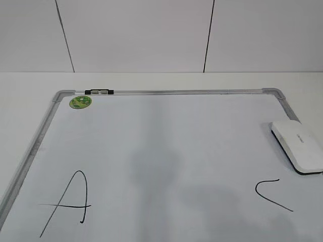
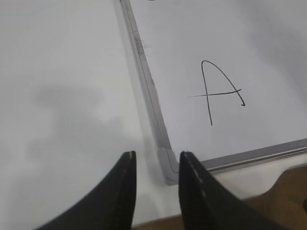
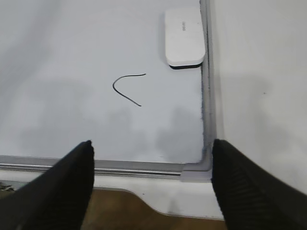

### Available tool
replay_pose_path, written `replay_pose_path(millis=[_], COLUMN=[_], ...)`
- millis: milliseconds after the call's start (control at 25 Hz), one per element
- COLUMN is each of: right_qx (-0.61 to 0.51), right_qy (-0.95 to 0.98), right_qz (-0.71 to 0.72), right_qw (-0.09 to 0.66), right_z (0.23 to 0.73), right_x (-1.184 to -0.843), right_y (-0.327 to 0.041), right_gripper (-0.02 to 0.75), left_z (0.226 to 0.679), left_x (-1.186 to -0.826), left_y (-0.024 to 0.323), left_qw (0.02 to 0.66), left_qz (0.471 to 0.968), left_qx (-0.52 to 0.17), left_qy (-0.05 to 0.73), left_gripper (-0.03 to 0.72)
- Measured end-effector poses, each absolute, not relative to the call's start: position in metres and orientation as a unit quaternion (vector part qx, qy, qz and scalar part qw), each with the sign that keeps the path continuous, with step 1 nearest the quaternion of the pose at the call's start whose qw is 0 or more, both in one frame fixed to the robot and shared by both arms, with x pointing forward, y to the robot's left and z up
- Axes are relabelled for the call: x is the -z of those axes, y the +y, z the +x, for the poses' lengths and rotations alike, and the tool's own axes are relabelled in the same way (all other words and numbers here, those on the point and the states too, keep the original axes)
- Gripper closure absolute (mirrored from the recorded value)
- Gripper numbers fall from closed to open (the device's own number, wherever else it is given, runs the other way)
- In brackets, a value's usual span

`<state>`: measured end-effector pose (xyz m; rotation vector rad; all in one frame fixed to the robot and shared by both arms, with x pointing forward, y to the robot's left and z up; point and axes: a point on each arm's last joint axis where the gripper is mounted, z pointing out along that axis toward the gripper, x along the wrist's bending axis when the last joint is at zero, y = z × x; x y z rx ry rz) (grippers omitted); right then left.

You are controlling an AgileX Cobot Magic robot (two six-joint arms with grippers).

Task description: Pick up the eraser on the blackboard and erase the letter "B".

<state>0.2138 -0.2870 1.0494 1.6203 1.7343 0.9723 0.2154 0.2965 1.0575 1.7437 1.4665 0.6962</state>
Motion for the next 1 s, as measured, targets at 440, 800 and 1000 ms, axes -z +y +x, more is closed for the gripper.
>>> replay_pose_path(millis=[440, 800, 1000], right_qx=[-0.328, -0.335, -0.336], right_qy=[0.651, 0.646, 0.645], right_qz=[0.591, 0.589, 0.589], right_qw=[0.347, 0.352, 0.352], right_z=[0.221, 0.226, 0.226], right_x=[-1.047, -1.044, -1.043], right_y=[-0.297, -0.297, -0.297], right_gripper=[0.153, 0.153, 0.153], left_z=[0.23, 0.23, 0.23], left_x=[-1.055, -1.055, -1.055], left_y=[0.296, 0.296, 0.296], left_qw=[0.395, 0.396, 0.396], left_qz=[0.67, 0.669, 0.669], left_qx=[-0.311, -0.313, -0.313], left_qy=[0.546, 0.545, 0.545], left_gripper=[0.45, 0.45, 0.451])
